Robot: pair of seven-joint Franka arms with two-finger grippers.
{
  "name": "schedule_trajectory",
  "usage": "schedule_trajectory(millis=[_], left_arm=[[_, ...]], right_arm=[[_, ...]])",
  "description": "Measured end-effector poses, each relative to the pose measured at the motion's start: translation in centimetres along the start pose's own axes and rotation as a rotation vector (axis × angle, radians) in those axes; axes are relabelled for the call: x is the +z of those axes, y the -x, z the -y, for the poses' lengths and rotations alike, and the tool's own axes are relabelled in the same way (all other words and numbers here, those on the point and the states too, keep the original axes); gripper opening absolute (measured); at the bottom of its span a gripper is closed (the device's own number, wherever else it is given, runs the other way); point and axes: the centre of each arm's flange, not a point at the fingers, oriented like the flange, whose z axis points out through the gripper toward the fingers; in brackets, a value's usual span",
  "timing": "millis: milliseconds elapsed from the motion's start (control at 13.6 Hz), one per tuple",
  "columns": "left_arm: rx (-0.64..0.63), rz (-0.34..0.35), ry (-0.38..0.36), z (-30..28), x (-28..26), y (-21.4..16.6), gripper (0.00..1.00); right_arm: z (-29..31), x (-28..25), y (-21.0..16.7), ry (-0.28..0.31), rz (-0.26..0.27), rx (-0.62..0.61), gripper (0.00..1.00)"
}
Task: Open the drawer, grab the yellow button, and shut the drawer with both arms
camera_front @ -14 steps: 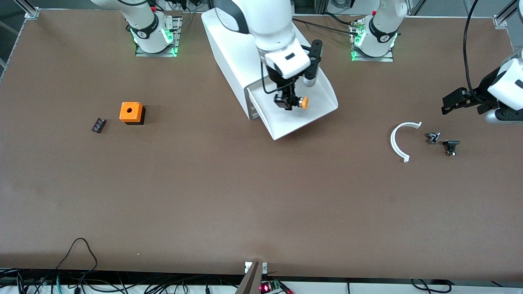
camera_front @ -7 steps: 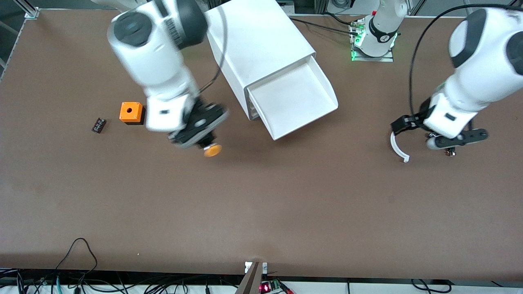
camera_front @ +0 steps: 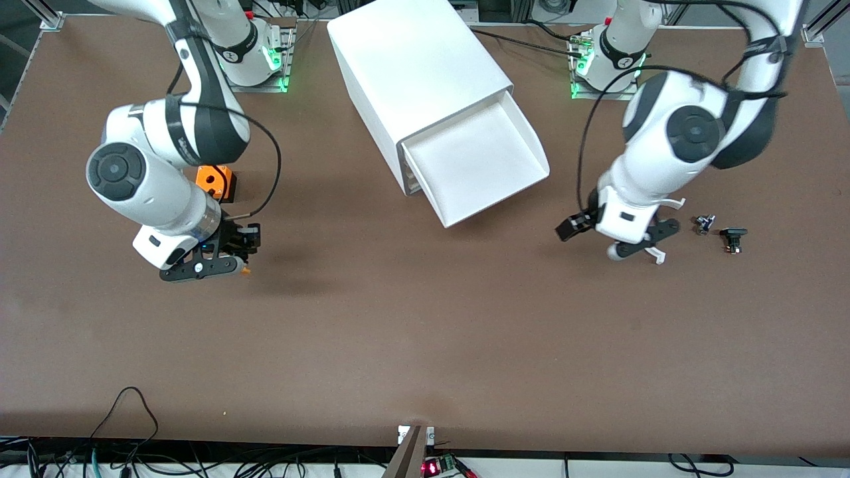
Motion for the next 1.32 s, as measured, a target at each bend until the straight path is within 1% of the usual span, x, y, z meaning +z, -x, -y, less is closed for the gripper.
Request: schedule_trajectory(millis=[147,294,442,589,736,883,1104,1177,1251,1325], left_arm=[[-0.041,0.001,0.017,-0.8,2.7,2.3,1.00],[-0.052,0.022,0.011,-1.9,4.3,5.4,1.00],[-0.069,0.044,0.009,-3.8,4.8,9.2,1.00],[-0.080,0.053,0.008,-4.8,4.8,11.3,1.00],[-0.046,0.070,-0.008,-5.1,5.6,13.5,1.00],[0.009,0.077,-0.011,-6.0,5.5,16.8,1.00],[0.079,0.087,-0.032,-6.4,5.8,21.1,1.00],[0.102,0.095,-0.042,-6.5,6.1,22.5,1.00],[0.126,0.101,-0.048,-6.6,6.4,23.8,1.00],[0.149,0.106,-0.050,-6.7,6.4,25.2,1.00]], right_arm=[[-2.7,3.7,1.1,0.017,-0.003,0.022,0.42],[-5.0,7.0,2.5,0.019,-0.006,0.025,0.42],[-6.8,10.3,4.4,0.021,-0.015,0.022,0.42],[-8.3,12.9,6.3,0.023,-0.019,0.004,0.42],[-10.0,14.7,7.9,0.025,-0.021,-0.009,0.42],[-10.7,16.1,9.1,0.027,-0.024,-0.033,0.42],[-11.3,17.1,10.0,0.027,-0.006,-0.046,0.42],[-11.4,17.3,10.0,0.028,-0.002,-0.045,0.46],[-11.5,17.4,10.1,0.028,0.000,-0.044,0.47],[-11.5,17.4,10.0,0.028,-0.002,-0.044,0.52]])
